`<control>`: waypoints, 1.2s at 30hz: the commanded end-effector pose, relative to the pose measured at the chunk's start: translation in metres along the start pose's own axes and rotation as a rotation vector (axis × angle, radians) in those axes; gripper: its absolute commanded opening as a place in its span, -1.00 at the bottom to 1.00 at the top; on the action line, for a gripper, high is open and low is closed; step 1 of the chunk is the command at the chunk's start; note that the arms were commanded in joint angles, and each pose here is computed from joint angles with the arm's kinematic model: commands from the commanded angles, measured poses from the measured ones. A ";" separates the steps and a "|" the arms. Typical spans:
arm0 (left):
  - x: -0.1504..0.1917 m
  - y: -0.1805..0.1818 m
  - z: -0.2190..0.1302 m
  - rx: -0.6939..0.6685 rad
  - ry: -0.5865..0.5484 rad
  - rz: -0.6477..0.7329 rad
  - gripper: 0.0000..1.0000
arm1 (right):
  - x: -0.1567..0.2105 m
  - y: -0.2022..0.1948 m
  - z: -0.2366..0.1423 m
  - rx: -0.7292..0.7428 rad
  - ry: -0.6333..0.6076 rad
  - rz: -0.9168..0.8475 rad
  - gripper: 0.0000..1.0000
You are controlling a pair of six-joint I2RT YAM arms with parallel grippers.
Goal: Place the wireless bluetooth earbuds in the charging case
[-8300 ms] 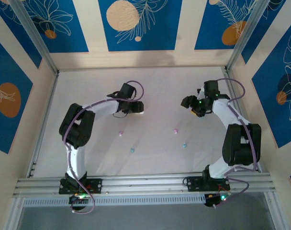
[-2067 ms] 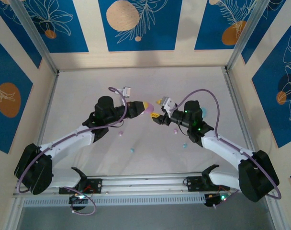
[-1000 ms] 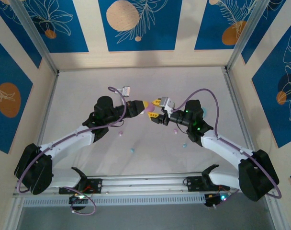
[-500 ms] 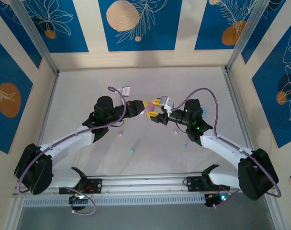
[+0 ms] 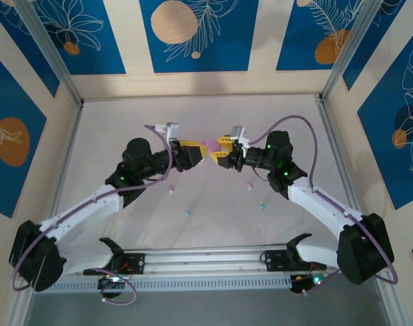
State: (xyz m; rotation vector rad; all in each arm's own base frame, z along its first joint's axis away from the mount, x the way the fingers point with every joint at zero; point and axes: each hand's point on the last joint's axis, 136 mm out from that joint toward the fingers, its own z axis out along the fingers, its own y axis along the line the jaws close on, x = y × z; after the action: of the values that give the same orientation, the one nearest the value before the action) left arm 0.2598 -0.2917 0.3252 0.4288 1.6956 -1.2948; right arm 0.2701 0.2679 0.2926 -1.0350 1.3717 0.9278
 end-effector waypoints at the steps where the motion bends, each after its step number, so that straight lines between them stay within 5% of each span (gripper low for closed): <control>1: -0.003 -0.005 -0.023 -0.045 -0.043 0.380 0.35 | -0.005 0.021 -0.003 -0.157 0.028 0.092 -0.27; 7: 0.023 -0.027 -0.037 0.097 0.024 0.688 0.35 | -0.014 0.037 -0.008 -0.279 0.033 0.115 -0.27; 12: 0.042 -0.031 -0.029 0.193 0.111 0.663 0.34 | -0.018 0.045 -0.007 -0.331 0.047 0.090 -0.27; 36: 0.034 -0.044 -0.011 0.298 0.106 0.584 0.08 | -0.015 0.058 -0.002 -0.427 0.102 -0.018 -0.26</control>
State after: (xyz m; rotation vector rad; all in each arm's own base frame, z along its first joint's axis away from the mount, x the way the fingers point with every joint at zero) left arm 0.2107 -0.3027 0.3024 1.0691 1.3835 -1.0681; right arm 0.2194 0.2835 0.2990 -1.3940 1.3114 1.1867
